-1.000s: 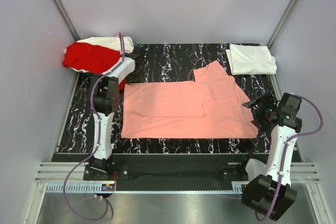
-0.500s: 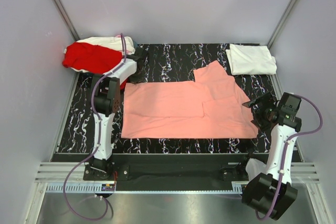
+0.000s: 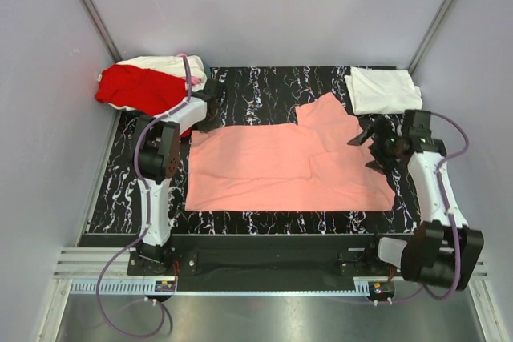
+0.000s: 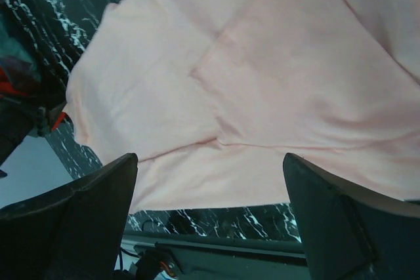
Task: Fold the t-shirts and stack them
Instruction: Fold the tshirt
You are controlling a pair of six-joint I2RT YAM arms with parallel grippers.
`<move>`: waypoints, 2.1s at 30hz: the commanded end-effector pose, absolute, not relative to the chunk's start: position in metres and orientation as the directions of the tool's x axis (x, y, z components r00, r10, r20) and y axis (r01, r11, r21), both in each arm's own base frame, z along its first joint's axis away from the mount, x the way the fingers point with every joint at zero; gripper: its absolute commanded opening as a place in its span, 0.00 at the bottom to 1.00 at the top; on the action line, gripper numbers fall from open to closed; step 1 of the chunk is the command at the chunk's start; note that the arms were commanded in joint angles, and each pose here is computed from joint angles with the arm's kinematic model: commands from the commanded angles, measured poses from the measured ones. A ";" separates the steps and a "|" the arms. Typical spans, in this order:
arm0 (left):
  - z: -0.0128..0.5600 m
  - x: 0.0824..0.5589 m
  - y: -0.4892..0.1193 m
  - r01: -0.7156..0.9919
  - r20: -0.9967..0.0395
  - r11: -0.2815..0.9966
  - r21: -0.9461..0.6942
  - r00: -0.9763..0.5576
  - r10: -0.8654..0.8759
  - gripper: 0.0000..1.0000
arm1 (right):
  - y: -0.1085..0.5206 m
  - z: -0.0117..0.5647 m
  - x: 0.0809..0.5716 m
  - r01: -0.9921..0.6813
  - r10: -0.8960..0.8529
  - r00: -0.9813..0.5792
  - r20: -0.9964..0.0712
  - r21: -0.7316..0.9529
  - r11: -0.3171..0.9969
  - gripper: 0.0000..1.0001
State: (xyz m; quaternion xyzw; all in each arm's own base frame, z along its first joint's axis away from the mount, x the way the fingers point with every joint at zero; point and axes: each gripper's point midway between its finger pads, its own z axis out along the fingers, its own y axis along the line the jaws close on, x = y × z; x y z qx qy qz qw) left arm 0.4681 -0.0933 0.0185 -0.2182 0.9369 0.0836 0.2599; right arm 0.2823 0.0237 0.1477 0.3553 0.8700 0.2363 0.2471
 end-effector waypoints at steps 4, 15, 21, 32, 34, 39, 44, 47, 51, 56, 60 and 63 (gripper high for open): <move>0.027 0.464 -0.097 -0.447 -0.573 0.894 -0.028 -0.726 -0.381 0.00 | 0.012 0.183 0.395 0.419 0.677 -0.607 -0.416 0.556 0.718 0.98; 0.034 0.460 -0.099 -0.440 -0.639 0.885 -0.154 -0.639 -0.429 0.00 | 0.037 0.153 0.548 0.330 0.499 -0.714 -0.491 0.392 0.859 0.94; 0.037 0.458 -0.097 -0.440 -0.658 0.880 -0.177 -0.612 -0.439 0.00 | 0.029 0.099 0.596 0.309 0.433 -0.742 -0.512 0.312 0.898 0.93; 0.036 0.460 -0.097 -0.445 -0.665 0.878 -0.174 -0.605 -0.438 0.00 | 0.042 0.022 0.616 0.271 0.421 -0.787 -0.451 0.360 0.893 0.81; 0.036 0.461 -0.096 -0.449 -0.665 0.877 -0.172 -0.604 -0.440 0.00 | 0.045 0.013 0.614 0.276 0.427 -0.794 -0.433 0.369 0.887 0.74; 0.035 0.461 -0.094 -0.455 -0.665 0.874 -0.168 -0.602 -0.442 0.00 | 0.065 0.007 0.609 0.240 0.402 -0.810 -0.427 0.384 0.892 0.72; 0.034 0.461 -0.093 -0.460 -0.663 0.872 -0.168 -0.602 -0.446 0.00 | 0.074 0.013 0.609 0.217 0.388 -0.814 -0.432 0.394 0.893 0.58; 0.034 0.462 -0.092 -0.464 -0.664 0.870 -0.165 -0.601 -0.446 0.00 | 0.076 0.014 0.607 0.219 0.390 -0.816 -0.427 0.395 0.892 0.46; 0.032 0.462 -0.092 -0.466 -0.659 0.871 -0.157 -0.607 -0.444 0.00 | 0.071 0.019 0.606 0.229 0.392 -0.803 -0.449 0.374 0.899 0.35; 0.032 0.462 -0.090 -0.469 -0.664 0.869 -0.155 -0.602 -0.443 0.00 | 0.067 0.026 0.608 0.217 0.375 -0.800 -0.469 0.356 0.909 0.06; 0.036 0.464 -0.094 -0.443 -0.665 0.881 -0.163 -0.611 -0.430 0.00 | 0.062 0.054 0.607 0.208 0.360 -0.787 -0.501 0.334 0.919 0.00; 0.039 0.464 -0.098 -0.413 -0.655 0.896 -0.160 -0.635 -0.410 0.00 | 0.061 0.088 0.602 0.203 0.376 -0.747 -0.548 0.351 0.914 0.00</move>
